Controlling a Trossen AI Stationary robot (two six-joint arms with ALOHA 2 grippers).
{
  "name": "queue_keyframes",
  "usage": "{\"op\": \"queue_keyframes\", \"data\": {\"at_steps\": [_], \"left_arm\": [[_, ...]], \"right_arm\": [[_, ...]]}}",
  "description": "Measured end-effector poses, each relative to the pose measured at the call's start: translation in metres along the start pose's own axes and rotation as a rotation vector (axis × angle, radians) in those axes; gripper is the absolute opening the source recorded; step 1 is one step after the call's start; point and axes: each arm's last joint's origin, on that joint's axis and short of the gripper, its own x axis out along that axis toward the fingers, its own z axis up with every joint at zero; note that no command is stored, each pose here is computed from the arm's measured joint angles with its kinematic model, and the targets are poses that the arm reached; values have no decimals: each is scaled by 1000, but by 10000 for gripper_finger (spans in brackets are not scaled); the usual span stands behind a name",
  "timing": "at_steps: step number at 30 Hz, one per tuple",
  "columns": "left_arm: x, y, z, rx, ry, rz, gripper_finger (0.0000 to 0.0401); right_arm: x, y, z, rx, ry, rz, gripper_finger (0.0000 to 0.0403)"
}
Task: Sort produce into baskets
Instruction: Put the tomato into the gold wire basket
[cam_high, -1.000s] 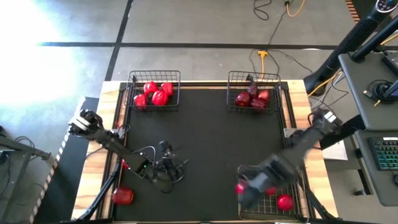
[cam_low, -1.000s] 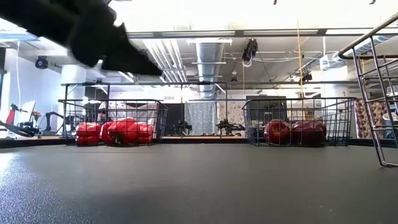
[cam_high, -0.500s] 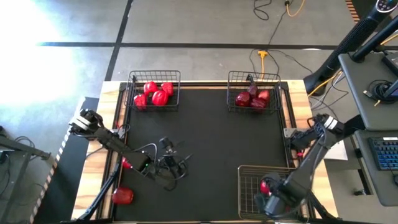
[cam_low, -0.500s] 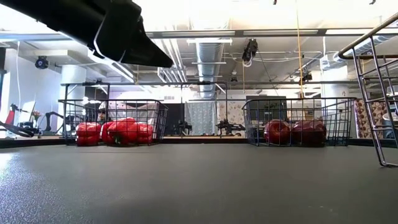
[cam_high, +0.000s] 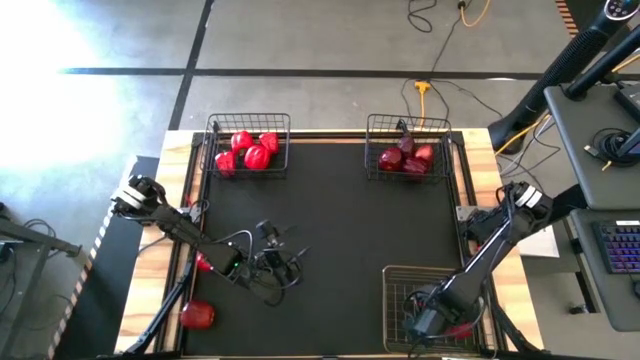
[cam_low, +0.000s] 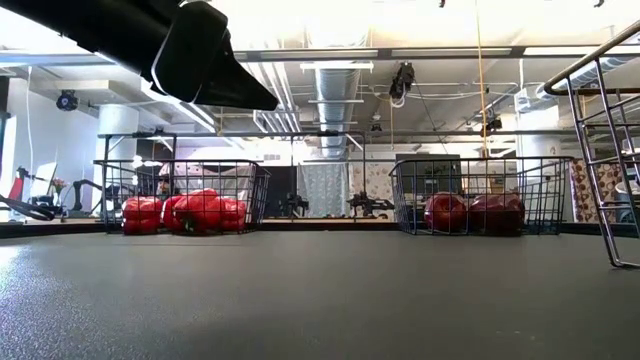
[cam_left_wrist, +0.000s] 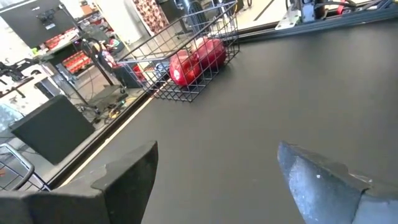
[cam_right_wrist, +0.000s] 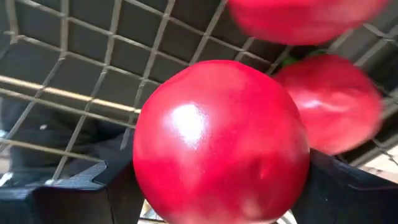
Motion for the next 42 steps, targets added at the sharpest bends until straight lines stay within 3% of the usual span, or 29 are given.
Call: {"op": "queue_keyframes", "data": {"at_steps": [5,16,19,25,29,37,42], "left_arm": [[0,0,0,0,0,1,314],[1,0,0,0,1,2,314],[1,0,0,0,1,2,314],[0,0,0,-12,2,-2,314],[-1,-2,-1,-49,13,-49,314],[-29,-17,-4,-146,-2,-171,314],[-44,-34,-12,-186,-77,-130,314]], "right_arm": [[8,-6,9,1,-16,-23,310],[8,-8,11,-79,-10,-50,378],[0,-5,8,-106,19,-33,379],[-24,11,-7,-334,70,57,379],[-53,24,-11,-372,48,130,379],[-108,52,-1,-658,-167,333,379],[-132,70,16,-974,-606,407,379]]}}
